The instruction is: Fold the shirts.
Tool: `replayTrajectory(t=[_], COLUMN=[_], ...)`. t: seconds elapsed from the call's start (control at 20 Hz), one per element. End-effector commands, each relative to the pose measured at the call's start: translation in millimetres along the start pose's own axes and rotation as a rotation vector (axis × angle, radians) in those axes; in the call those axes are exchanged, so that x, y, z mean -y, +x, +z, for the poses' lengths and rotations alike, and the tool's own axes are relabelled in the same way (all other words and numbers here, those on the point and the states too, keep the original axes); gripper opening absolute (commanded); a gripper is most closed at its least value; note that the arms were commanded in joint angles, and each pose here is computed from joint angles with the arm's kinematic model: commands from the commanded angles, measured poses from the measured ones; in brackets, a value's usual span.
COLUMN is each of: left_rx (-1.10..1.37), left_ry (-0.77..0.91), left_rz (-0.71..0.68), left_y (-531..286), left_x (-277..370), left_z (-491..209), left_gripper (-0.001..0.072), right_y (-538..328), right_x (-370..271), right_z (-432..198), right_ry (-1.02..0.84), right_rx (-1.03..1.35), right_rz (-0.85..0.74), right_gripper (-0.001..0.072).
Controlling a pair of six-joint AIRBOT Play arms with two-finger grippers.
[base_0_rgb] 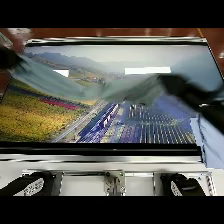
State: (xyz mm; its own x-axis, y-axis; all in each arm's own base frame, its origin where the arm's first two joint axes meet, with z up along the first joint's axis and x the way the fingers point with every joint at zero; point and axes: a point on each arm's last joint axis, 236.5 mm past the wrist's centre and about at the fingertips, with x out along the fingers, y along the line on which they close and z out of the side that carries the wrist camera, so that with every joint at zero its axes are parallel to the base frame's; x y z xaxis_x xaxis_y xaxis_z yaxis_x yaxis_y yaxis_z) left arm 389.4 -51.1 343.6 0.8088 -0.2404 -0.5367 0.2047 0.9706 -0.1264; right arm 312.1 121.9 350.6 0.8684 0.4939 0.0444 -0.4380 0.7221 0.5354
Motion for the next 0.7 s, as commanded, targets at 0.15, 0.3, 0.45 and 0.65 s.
replayTrajectory(t=[0.15, 0.3, 0.45, 0.65], left_rx=[0.593, 0.495, 0.222, 0.199], left_ry=[-0.012, -0.02, -0.044, -0.079], left_rz=[-0.046, 0.031, 0.12, -0.004], left_y=[-195.7, -190.8, -148.7, -136.8], left_x=[51.2, 36.8, 9.5, 34.9], left_z=[98.0, 52.6, -9.8, -13.7], left_gripper=[0.0034, 0.0034, 0.0035, 0.0034], right_y=[-137.0, -137.1, -115.1, -95.7], right_x=[-110.0, -78.9, -54.1, -69.1], right_z=[135.9, 121.1, 94.7, 99.3], right_ry=[-0.299, -0.288, -0.205, -0.203], right_rx=[0.307, 0.217, 0.067, 0.069], right_rz=[-0.137, -0.268, -0.289, -0.178], right_gripper=[0.0058, 0.0058, 0.0059, 0.0059])
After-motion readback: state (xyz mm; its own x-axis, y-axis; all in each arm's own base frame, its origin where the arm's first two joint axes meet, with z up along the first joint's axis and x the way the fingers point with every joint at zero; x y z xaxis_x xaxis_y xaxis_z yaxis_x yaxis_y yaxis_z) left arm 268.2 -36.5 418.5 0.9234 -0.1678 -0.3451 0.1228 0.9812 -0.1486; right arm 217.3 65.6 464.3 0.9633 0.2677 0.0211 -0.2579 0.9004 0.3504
